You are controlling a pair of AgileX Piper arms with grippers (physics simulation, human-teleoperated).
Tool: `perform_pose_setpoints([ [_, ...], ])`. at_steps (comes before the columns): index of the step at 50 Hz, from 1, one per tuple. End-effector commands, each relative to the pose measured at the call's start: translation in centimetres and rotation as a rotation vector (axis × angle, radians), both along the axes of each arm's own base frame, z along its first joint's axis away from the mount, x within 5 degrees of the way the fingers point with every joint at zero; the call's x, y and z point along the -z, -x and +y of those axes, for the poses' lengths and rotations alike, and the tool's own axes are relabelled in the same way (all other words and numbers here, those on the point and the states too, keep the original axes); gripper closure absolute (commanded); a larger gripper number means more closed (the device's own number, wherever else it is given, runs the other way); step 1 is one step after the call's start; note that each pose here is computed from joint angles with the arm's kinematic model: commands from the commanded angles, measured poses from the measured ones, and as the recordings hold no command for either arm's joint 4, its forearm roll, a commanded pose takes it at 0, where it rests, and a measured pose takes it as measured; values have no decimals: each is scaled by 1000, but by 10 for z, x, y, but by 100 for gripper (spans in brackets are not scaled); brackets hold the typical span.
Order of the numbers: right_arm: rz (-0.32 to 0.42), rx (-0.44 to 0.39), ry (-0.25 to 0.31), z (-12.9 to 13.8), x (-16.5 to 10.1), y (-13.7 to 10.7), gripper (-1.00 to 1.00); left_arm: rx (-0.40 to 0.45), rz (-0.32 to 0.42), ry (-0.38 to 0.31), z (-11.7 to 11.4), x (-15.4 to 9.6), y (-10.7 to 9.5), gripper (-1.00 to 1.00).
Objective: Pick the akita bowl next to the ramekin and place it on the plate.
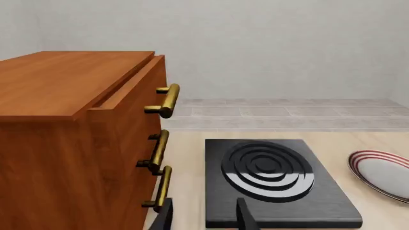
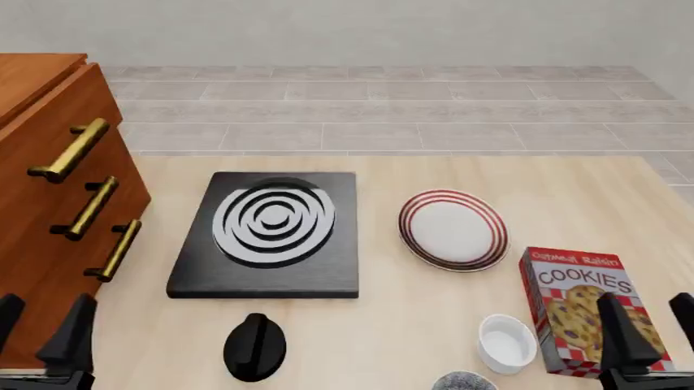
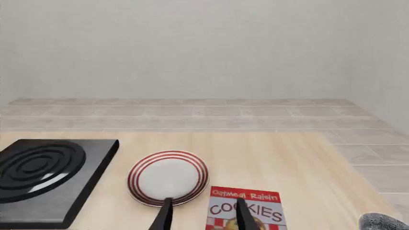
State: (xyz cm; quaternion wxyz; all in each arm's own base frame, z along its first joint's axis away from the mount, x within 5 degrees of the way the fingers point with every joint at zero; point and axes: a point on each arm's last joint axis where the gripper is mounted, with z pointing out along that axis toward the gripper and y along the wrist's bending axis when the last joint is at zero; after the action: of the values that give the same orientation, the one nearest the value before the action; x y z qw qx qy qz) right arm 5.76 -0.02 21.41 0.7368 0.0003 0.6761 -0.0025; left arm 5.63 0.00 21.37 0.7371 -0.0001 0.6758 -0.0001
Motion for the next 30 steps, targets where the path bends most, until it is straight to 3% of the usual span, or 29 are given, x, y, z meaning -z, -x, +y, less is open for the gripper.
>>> perform_pose_setpoints([
  [1,-1,-7,6,0,0,1,-100,0,1,0,0,-1,0,-100],
  [20,18,-5,30,0,1,-1,-100,0,1,0,0,0,0,-100],
  [28,27,-8,61,1,-1,-2,-100,0,1,0,0,0,0,-100],
  [30,24,-25,91,2,-1,0,-100,0,1,0,0,0,0,-100],
])
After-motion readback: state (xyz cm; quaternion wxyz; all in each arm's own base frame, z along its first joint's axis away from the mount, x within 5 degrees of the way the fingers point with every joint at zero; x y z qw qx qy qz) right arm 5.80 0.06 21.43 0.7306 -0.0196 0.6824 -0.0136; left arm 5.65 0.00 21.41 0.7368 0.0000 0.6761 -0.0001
